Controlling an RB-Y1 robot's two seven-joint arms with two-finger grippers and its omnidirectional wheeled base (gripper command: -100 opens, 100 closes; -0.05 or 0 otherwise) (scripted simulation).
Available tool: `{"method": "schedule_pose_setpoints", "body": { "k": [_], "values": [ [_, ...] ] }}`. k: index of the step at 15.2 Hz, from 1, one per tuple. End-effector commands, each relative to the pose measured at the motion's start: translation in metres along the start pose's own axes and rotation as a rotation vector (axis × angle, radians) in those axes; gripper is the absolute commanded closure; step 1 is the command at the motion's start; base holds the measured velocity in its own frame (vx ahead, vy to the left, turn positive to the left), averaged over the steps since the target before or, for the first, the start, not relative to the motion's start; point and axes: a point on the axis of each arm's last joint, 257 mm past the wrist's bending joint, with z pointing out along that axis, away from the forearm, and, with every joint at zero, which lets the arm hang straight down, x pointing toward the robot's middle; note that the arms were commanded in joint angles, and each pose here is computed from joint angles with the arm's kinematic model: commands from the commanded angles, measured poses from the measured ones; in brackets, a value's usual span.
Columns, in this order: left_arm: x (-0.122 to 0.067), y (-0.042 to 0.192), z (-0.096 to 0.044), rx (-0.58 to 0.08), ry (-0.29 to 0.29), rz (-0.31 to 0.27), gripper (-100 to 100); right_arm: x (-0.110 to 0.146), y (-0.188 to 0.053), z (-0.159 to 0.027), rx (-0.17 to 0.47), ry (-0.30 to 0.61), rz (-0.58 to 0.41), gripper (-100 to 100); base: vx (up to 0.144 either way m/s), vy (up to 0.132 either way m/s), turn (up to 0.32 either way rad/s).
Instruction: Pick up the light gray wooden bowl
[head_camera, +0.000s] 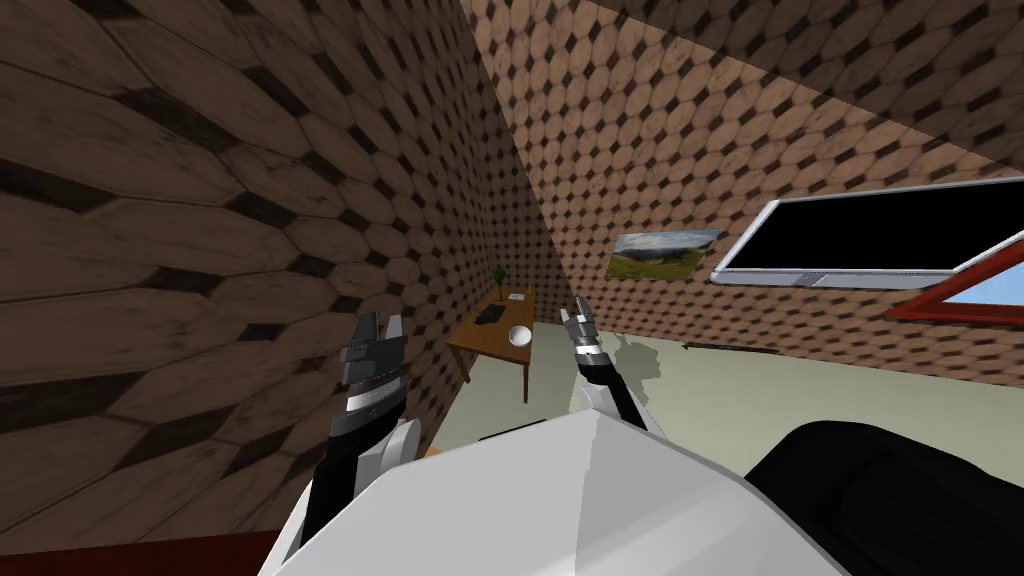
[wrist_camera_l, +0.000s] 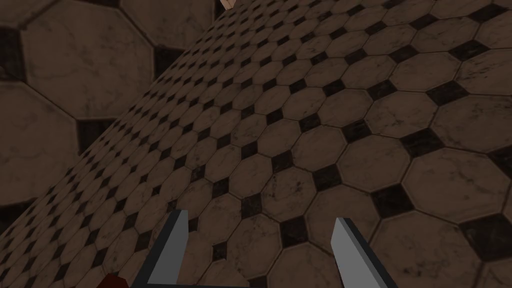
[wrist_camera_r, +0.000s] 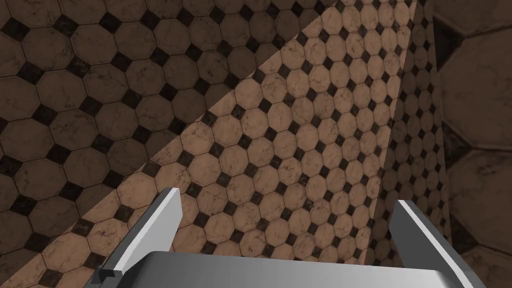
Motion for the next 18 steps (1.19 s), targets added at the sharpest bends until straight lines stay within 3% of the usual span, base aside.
{"method": "schedule_pose_setpoints", "body": {
  "k": [1, 2, 6, 11, 15, 17, 18],
  "values": [
    [0.0, 0.0, 0.0, 0.0, 0.0, 0.0, 0, 0.007, -0.013, -0.004, 0.031, 0.044, -0.022, -100, -0.025, 0.013, 0.09],
    [0.0, 0.0, 0.0, 0.0, 0.0, 0.0, 0, 0.007, -0.013, -0.004, 0.031, 0.044, -0.022, -100, -0.04, 0.022, 0.102],
    [0.0, 0.0, 0.0, 0.0, 0.0, 0.0, 0, 0.022, -0.057, -0.025, 0.137, 0.149, -0.075, -100, -0.068, 0.051, 0.176],
    [0.0, 0.0, 0.0, 0.0, 0.0, 0.0, 0, 0.029, -0.092, -0.047, 0.222, 0.219, -0.115, -100, -0.069, 0.062, 0.129],
    [0.0, 0.0, 0.0, 0.0, 0.0, 0.0, 0, 0.039, -0.142, -0.089, 0.35, 0.333, -0.179, -100, -0.058, 0.063, 0.22],
    [0.0, 0.0, 0.0, 0.0, 0.0, 0.0, 0, 0.035, -0.15, -0.094, 0.37, 0.333, -0.184, -100, -0.03, 0.048, 0.099],
    [0.0, 0.0, 0.0, 0.0, 0.0, 0.0, 0, 0.036, -0.167, -0.112, 0.417, 0.375, -0.208, -100, -0.025, 0.038, 0.144]
  ]
}}
